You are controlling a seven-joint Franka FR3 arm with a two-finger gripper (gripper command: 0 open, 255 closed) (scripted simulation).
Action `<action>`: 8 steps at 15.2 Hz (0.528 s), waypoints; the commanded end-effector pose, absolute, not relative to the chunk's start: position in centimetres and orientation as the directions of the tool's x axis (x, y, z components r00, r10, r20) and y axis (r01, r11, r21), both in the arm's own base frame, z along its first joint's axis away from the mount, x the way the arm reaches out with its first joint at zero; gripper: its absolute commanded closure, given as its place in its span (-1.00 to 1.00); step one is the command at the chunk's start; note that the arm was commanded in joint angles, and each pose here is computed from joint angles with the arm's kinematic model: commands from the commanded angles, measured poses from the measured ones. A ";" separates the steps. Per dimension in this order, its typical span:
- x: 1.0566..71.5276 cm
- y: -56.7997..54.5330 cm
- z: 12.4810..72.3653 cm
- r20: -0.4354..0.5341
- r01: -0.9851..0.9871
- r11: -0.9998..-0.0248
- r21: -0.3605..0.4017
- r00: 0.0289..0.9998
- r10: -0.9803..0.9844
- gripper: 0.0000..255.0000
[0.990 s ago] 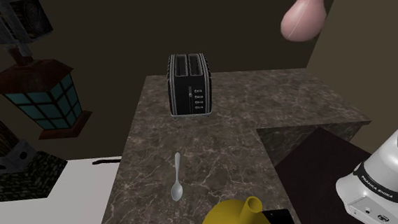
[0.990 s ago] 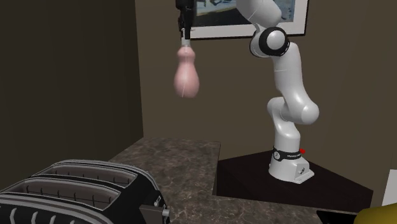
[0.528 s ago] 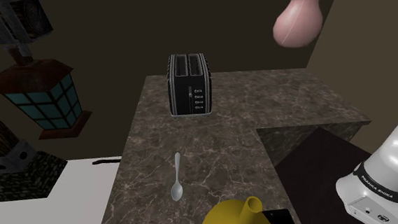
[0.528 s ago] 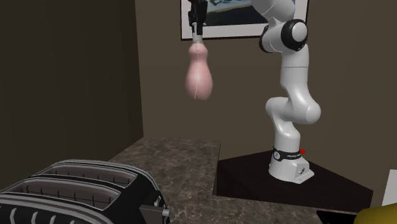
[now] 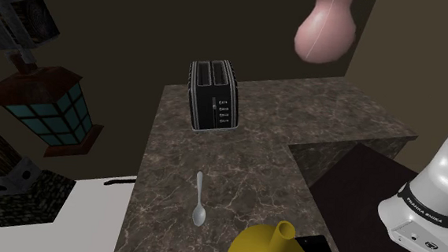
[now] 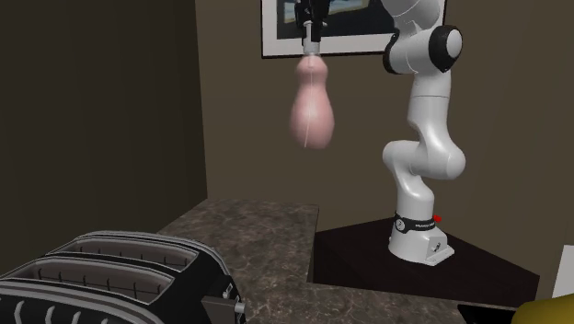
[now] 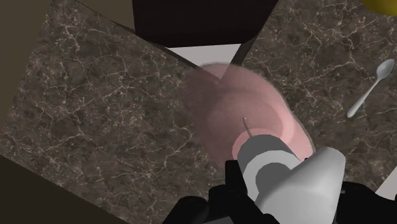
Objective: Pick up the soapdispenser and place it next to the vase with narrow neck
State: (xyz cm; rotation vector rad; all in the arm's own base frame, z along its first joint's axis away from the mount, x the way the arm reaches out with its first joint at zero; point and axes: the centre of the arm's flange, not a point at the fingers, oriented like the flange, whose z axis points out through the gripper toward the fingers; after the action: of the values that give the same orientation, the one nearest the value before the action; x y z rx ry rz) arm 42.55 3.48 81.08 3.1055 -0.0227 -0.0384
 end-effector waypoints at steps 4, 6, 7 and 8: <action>40.9 10.1 81.3 -0.023 -0.016 -0.999 0.036 1.000 -0.017 1.00; 40.3 12.7 81.3 -0.023 -0.016 -0.999 0.036 1.000 -0.017 1.00; 40.0 13.9 81.3 -0.023 -0.016 -0.999 0.036 1.000 -0.017 1.00; 39.7 15.2 81.3 -0.023 -0.016 -0.999 0.036 1.000 -0.017 1.00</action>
State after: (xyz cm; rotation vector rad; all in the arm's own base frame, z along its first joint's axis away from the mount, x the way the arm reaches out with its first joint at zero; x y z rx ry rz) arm 40.17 13.54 81.54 3.1047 -0.0229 -0.0380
